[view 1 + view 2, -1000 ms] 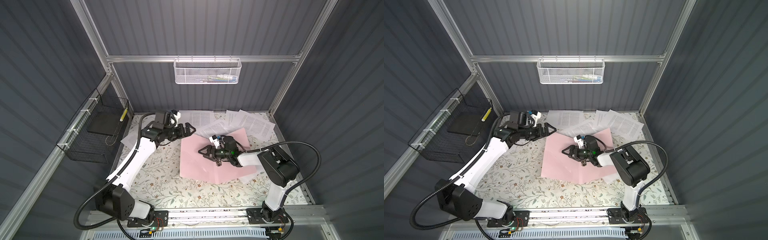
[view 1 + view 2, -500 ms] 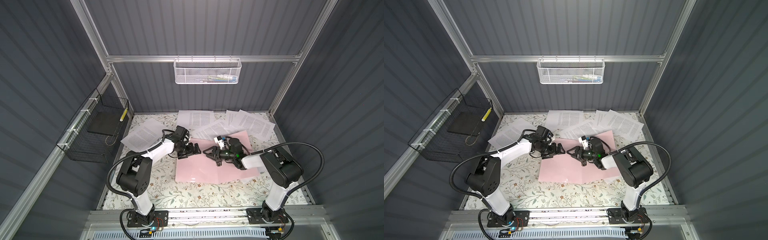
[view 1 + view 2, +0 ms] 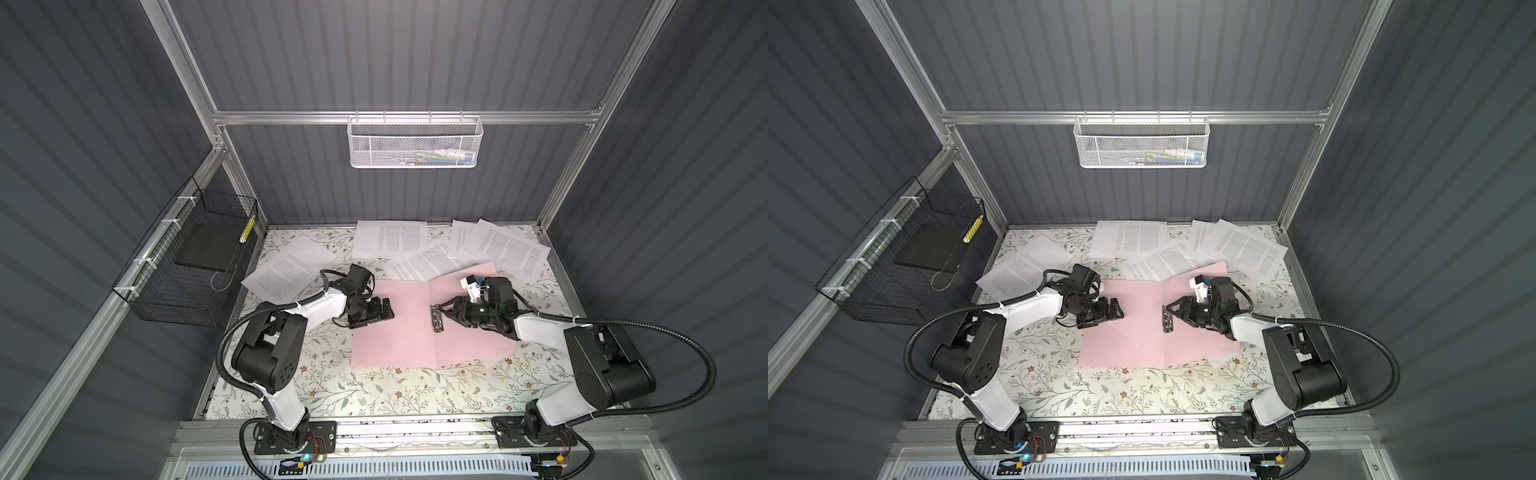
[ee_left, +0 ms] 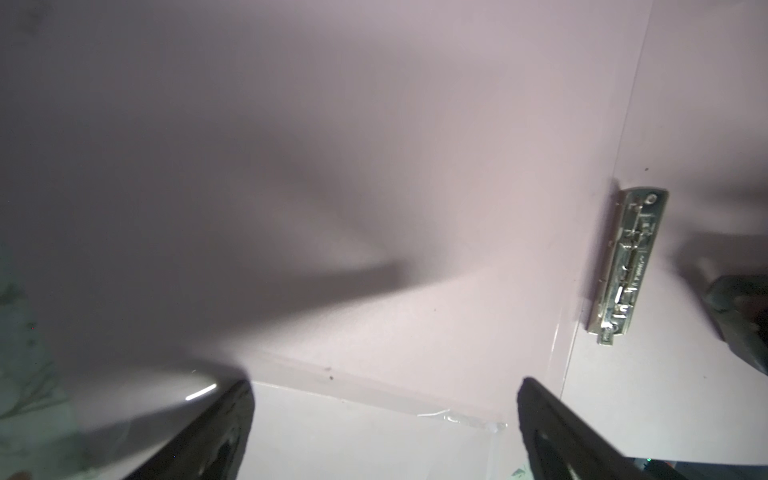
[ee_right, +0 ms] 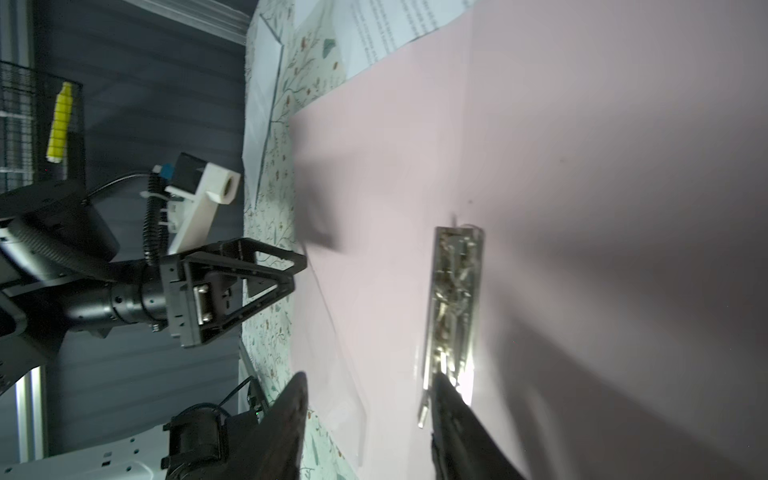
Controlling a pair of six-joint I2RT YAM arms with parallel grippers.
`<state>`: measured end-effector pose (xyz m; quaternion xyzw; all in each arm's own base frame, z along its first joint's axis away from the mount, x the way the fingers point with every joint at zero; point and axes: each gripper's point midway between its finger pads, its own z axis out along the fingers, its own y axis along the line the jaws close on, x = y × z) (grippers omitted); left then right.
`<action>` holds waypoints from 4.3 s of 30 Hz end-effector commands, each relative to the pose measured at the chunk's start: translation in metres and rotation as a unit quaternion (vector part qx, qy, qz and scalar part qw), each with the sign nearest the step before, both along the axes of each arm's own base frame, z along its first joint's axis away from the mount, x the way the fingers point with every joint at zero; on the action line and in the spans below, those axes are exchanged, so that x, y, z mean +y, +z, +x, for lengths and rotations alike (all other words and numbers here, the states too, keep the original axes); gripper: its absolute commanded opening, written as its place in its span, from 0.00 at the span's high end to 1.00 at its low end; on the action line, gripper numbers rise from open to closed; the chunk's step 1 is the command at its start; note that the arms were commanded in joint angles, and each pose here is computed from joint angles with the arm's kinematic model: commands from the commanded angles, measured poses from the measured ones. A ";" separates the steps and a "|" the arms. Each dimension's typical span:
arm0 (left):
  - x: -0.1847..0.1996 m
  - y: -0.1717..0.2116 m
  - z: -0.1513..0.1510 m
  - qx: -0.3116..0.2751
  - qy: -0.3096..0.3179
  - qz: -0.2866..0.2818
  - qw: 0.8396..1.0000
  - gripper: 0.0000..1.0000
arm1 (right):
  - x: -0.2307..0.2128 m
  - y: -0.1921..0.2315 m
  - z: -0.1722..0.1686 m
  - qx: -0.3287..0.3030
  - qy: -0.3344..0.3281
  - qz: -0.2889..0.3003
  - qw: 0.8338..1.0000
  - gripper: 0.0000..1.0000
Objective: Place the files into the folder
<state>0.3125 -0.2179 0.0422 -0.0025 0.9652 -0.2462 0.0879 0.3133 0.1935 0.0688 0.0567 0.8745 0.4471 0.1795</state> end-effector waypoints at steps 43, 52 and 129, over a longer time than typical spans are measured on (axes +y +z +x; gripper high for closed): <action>0.031 -0.057 -0.031 0.090 0.036 0.033 0.995 0.00 | 0.033 -0.040 -0.044 0.010 0.059 -0.003 0.998 0.83; 0.033 -0.059 -0.034 0.094 0.034 0.036 0.994 0.00 | 0.035 -0.045 -0.033 0.025 0.039 -0.006 0.999 0.85; 0.136 -0.057 -0.048 0.108 0.156 0.171 0.967 0.00 | 0.126 -0.071 -0.025 0.103 0.048 -0.073 0.991 1.00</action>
